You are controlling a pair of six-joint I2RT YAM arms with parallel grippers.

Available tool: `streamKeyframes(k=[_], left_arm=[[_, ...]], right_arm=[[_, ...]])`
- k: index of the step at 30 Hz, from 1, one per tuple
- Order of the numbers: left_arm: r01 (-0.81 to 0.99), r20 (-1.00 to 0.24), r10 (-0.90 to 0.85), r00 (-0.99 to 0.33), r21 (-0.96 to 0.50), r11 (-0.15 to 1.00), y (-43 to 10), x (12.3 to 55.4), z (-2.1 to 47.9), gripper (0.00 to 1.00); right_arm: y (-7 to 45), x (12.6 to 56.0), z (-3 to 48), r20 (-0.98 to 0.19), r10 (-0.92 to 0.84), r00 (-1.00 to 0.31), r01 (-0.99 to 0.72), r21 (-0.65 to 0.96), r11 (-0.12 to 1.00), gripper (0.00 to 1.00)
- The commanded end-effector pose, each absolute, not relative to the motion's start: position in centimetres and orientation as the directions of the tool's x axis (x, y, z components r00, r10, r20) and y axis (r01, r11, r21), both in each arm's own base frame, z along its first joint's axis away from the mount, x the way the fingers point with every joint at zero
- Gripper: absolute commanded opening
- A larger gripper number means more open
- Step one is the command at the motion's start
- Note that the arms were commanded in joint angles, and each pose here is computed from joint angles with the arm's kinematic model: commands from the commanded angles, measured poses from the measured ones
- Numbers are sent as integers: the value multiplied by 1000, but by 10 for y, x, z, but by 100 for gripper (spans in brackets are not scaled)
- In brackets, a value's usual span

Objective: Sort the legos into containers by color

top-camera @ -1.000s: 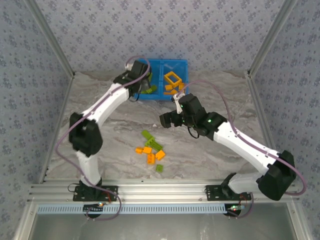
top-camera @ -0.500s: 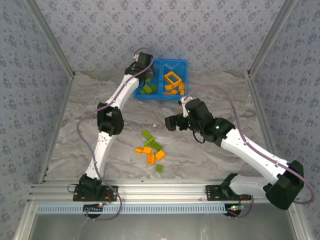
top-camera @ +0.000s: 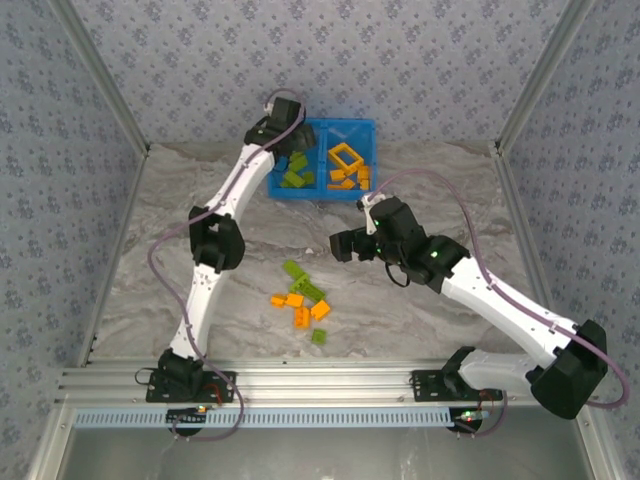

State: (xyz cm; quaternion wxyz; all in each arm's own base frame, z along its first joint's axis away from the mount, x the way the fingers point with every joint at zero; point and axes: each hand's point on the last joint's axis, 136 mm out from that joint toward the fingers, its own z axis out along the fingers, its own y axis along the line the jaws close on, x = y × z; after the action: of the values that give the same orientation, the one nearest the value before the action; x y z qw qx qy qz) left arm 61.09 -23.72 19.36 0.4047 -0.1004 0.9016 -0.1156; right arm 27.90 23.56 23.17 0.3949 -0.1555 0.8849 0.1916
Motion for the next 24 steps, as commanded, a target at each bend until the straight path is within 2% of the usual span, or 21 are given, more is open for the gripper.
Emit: streamKeyframes(k=[1,4,9,16,24], left_arm=[[-49,-725,-336,-602,-387,921,-227,570,298,90],[-45,-713,-326,-621,-382,923,-215,536,319,90],[17,-731,-281,-621,-371,928,-193,470,333,91],[64,-740,-158,-653,-262,963,-149,378,277,98],[28,-640,-107,-761,-197,980,-120,315,206,99]], right_arm=[[234,277,216,-729,-151,-668,-410,190,892,100],[247,267,203,-700,-231,-675,-472,170,865,100],[286,242,165,-613,-460,-642,-639,97,763,100],[310,241,89,-429,-632,-645,-717,54,695,99],[340,247,46,-318,-703,-636,-761,108,639,82]])
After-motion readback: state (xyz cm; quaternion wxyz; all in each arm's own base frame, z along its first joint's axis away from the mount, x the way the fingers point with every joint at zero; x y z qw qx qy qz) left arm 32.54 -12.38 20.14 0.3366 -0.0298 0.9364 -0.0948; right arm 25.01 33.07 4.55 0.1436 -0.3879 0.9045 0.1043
